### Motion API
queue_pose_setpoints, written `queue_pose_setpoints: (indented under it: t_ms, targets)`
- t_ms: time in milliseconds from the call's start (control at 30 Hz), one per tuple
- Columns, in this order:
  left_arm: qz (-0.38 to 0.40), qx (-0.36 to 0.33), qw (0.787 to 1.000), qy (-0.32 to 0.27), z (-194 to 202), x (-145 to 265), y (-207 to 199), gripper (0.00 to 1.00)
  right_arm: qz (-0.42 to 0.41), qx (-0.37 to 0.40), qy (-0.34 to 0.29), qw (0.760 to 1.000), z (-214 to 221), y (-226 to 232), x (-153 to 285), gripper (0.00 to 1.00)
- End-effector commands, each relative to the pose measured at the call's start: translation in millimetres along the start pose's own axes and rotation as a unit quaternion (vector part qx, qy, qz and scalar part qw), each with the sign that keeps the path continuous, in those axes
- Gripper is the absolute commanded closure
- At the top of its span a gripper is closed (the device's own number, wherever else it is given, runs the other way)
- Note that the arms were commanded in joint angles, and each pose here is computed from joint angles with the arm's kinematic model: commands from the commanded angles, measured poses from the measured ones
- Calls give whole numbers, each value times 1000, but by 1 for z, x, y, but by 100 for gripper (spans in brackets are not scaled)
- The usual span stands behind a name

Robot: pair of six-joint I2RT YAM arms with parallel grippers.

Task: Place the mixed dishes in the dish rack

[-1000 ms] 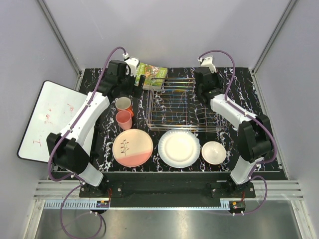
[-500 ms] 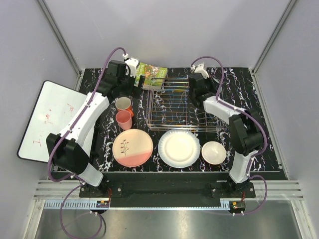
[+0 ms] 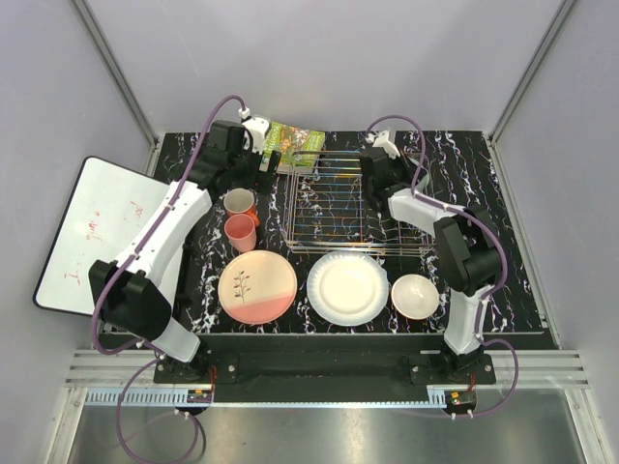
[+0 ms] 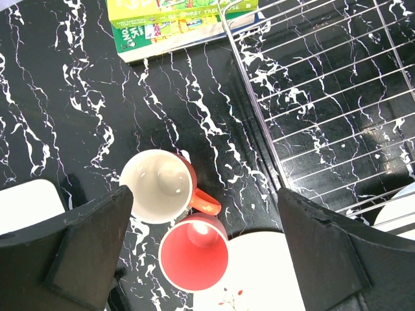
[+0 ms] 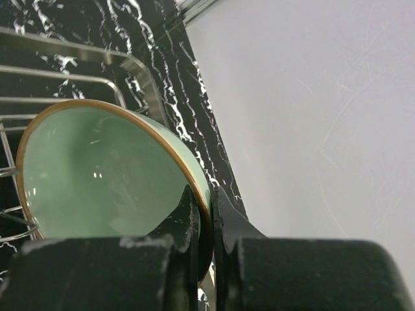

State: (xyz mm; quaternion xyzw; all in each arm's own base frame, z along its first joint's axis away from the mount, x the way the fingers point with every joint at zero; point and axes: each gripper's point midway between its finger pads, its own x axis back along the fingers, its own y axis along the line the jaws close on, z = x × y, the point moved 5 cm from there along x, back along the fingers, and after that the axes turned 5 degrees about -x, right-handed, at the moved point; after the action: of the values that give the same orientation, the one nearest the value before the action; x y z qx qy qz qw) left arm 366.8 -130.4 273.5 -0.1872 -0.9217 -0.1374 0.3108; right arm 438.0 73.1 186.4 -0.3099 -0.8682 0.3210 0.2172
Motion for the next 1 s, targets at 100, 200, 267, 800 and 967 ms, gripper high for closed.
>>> queue_pose_setpoints:
  t_ms: [100, 200, 267, 800, 967]
  targets:
    - [-18, -11, 999, -36, -14, 16, 8, 1, 11, -15, 5, 1000, -1, 29, 2, 96]
    - [-20, -16, 999, -36, -13, 18, 9, 1, 11, -21, 7, 1000, 1, 32, 4, 80]
    - [-20, -18, 999, -33, -11, 16, 9, 1, 16, -34, 6, 999, -1, 29, 6, 67]
    - [-17, -20, 999, -35, -14, 12, 10, 1, -178, -347, 167, 906, 45, -88, 124, 23]
    - [-19, -21, 999, -28, -10, 10, 10, 1, -332, -407, 243, 815, 106, -107, 186, 25]
